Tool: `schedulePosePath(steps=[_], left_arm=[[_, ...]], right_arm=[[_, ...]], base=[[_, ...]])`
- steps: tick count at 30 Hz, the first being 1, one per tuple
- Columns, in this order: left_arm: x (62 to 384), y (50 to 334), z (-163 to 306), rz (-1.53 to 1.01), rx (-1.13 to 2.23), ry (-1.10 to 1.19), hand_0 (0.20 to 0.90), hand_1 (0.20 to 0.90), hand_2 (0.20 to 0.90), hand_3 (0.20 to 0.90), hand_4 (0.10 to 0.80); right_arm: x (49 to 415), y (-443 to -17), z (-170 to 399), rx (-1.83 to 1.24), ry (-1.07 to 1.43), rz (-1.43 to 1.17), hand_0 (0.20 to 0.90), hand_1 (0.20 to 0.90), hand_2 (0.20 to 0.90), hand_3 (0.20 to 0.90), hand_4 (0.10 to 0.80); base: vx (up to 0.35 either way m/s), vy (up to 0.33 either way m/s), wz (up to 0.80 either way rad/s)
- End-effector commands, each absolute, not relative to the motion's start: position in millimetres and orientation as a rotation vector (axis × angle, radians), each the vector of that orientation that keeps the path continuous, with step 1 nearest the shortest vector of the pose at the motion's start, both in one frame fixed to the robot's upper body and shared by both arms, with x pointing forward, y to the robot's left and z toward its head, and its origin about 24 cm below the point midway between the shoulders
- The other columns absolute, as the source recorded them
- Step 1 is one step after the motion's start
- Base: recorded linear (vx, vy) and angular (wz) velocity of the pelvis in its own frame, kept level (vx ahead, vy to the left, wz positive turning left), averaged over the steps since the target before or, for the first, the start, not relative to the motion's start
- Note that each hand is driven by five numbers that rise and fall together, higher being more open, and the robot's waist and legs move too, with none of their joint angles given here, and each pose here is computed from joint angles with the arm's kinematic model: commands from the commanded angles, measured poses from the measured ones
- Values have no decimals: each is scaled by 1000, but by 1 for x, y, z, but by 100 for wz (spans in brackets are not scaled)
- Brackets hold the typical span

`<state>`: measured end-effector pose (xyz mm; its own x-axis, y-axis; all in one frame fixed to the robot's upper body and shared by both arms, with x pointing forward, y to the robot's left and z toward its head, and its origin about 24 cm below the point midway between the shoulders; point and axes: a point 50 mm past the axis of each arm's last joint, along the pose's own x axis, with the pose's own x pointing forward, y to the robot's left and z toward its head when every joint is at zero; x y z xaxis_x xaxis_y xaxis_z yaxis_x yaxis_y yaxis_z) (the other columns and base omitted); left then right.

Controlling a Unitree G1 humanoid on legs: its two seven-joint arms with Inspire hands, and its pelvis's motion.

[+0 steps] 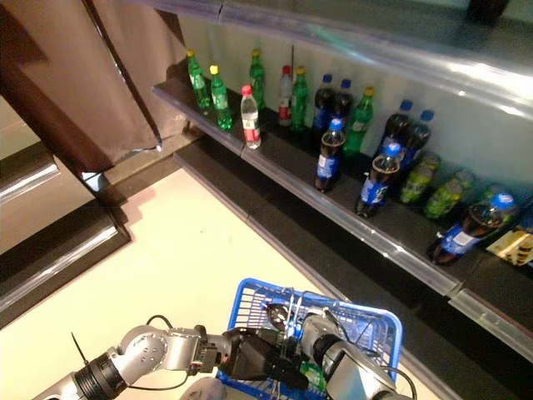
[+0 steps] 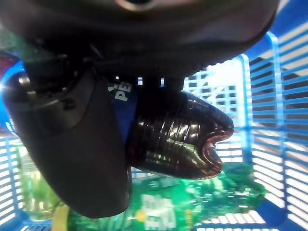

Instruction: Pick up the drink and place into the basket.

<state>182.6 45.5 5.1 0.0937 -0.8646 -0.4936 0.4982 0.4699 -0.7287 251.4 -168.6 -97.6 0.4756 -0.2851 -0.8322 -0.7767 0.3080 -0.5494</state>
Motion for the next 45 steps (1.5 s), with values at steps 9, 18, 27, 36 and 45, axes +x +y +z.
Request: schedulePosePath(steps=[9, 18, 27, 36, 45], left_arm=[[137, -23, 113, -1746, -976, 816, 300, 300, 300, 200, 100], [152, -11, 115, -1581, -1057, 763, 300, 300, 300, 200, 100], [174, 24, 97, -1229, -1108, 690, 300, 300, 300, 200, 100], [197, 77, 42, -615, -1057, 583, 300, 300, 300, 200, 100], [203, 129, -9, -234, -863, 592, 300, 300, 300, 200, 100]], right_arm=[[293, -177, -63, -1356, 952, 241, 900, 900, 900, 900, 800], [297, -167, -63, -1175, 814, 277, 900, 900, 900, 900, 800], [284, -153, -52, -965, 601, 272, 900, 900, 900, 900, 800], [245, -166, -37, -876, 459, 238, 900, 900, 900, 900, 800], [240, -181, -23, -779, 383, 133, 900, 900, 900, 900, 800]], base=[[1, 7, 1], [12, -4, 0], [11, -7, -5], [-18, -15, -15], [-16, -17, -7]])
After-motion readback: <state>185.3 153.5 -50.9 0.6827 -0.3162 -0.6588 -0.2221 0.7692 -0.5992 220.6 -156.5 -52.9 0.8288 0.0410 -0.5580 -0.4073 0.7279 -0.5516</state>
